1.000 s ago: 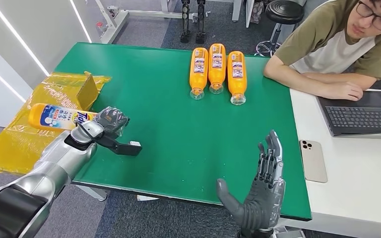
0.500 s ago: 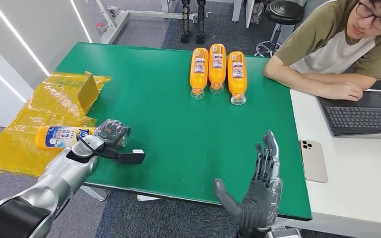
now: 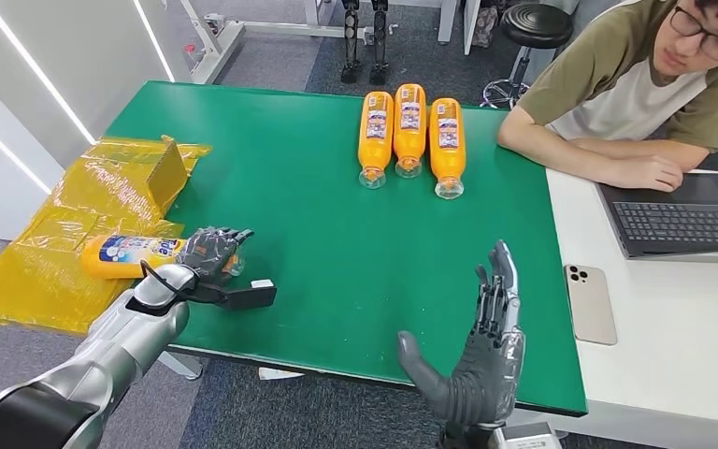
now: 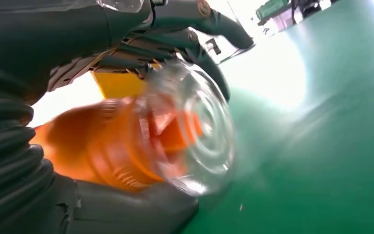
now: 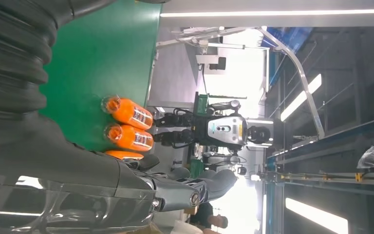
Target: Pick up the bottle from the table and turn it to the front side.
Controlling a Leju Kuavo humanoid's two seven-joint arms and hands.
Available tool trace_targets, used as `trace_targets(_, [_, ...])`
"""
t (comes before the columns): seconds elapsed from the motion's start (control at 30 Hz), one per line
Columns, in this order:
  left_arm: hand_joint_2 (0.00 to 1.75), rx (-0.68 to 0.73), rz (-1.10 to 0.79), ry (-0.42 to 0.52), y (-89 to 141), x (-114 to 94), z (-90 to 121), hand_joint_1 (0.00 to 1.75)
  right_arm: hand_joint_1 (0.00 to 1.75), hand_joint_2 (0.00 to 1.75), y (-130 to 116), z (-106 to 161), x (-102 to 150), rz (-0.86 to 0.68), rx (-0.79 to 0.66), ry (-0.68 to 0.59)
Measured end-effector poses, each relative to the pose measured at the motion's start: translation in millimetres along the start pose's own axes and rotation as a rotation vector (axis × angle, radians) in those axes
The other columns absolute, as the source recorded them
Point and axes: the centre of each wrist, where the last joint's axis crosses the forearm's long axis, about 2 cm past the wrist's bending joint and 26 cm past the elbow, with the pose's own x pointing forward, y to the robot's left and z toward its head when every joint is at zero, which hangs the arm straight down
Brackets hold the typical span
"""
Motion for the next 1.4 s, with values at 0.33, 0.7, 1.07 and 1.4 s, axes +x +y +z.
trace_targets(0.33, [1.75,0.048,0.024,-0.019,0.6,0.7,-0.1,0.00,0.00,1.75,0.8,-0.4,-0.9,-0.005,0.003,0.001])
trace_targets(0.7, [1.75,0.354,0.392,-0.195,4.7,19.5,-5.7,0.00,0.00,1.75,3.8,-1.3,-2.9,-0.024,0.015,0.006])
trace_targets(1.07, [1.75,0.662,1.123,-0.403,43.2,57.2,-13.3,0.00,0.00,1.75,3.2,3.8,-6.1,-0.047,0.030,0.036])
trace_targets(1.4, [1.75,0.909,1.287,-0.760,101.8,117.5,12.7,0.00,0.00,1.75,1.8,9.1,-8.8,-0.042,0.047,0.053])
